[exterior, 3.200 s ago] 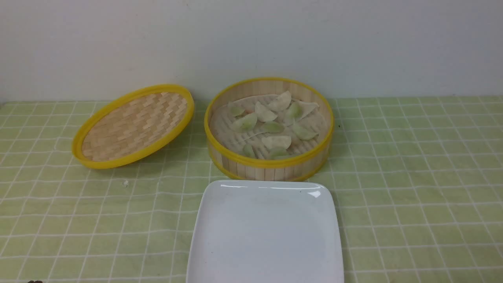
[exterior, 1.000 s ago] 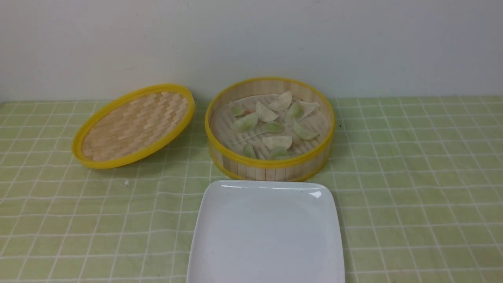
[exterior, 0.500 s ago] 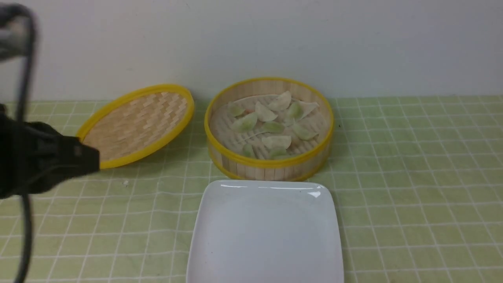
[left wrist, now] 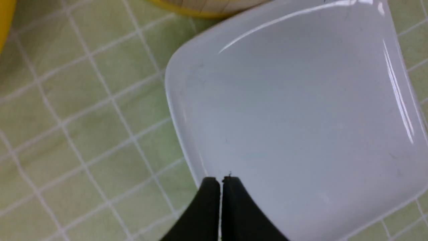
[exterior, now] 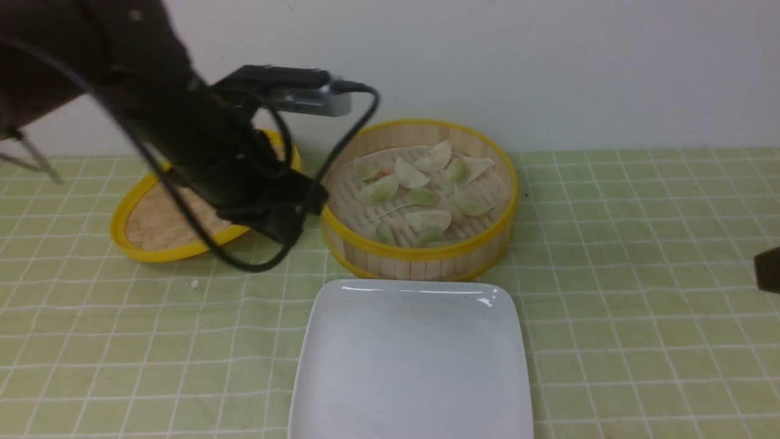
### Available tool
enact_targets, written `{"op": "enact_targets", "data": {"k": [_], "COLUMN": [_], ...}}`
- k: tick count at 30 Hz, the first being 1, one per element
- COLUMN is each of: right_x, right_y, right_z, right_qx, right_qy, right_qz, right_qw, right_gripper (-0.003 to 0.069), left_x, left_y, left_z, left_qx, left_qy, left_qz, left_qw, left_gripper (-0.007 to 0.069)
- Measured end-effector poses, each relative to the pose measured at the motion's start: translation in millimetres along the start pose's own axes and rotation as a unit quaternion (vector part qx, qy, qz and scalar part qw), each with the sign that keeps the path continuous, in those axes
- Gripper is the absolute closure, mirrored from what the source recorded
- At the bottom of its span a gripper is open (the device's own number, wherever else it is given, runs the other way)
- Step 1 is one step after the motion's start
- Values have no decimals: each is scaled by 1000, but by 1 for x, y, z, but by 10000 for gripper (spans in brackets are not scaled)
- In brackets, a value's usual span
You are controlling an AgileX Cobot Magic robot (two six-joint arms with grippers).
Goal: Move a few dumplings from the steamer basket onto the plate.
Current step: Use the left arm to grab a dumpling from the steamer
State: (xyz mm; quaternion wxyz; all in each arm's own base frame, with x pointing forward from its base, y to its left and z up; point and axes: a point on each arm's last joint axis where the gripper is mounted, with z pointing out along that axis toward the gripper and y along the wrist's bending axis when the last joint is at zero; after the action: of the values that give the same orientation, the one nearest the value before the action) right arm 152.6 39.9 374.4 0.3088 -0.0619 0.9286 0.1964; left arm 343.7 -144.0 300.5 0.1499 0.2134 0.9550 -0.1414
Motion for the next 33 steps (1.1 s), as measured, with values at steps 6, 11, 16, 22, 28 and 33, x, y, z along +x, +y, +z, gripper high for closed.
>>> {"op": "enact_targets", "data": {"k": [6, 11, 16, 22, 28, 33], "right_x": [1, 1, 1, 1, 1, 1], "right_y": [0, 0, 0, 0, 0, 0], "right_z": [0, 0, 0, 0, 0, 0], "right_qx": [-1, -1, -1, -1, -1, -1], "right_qy": [6, 6, 6, 6, 6, 7], "right_qz": [20, 30, 38, 39, 39, 39], "right_qw": [1000, 1000, 999, 999, 999, 999], "right_gripper": [673, 673, 673, 673, 673, 673], "left_x": [-57, -80, -91, -96, -94, -89], "left_y": [-14, -16, -7, 4, -3, -4], "left_z": [36, 73, 116, 149, 168, 179], "left_qx": [-19, -37, -62, -89, -89, -88], "left_qy": [-5, 9, 7, -17, -12, 8], "left_qz": [68, 90, 66, 31, 36, 10], "left_qw": [998, 995, 996, 995, 995, 996], "left_gripper": [625, 543, 312, 107, 89, 218]}}
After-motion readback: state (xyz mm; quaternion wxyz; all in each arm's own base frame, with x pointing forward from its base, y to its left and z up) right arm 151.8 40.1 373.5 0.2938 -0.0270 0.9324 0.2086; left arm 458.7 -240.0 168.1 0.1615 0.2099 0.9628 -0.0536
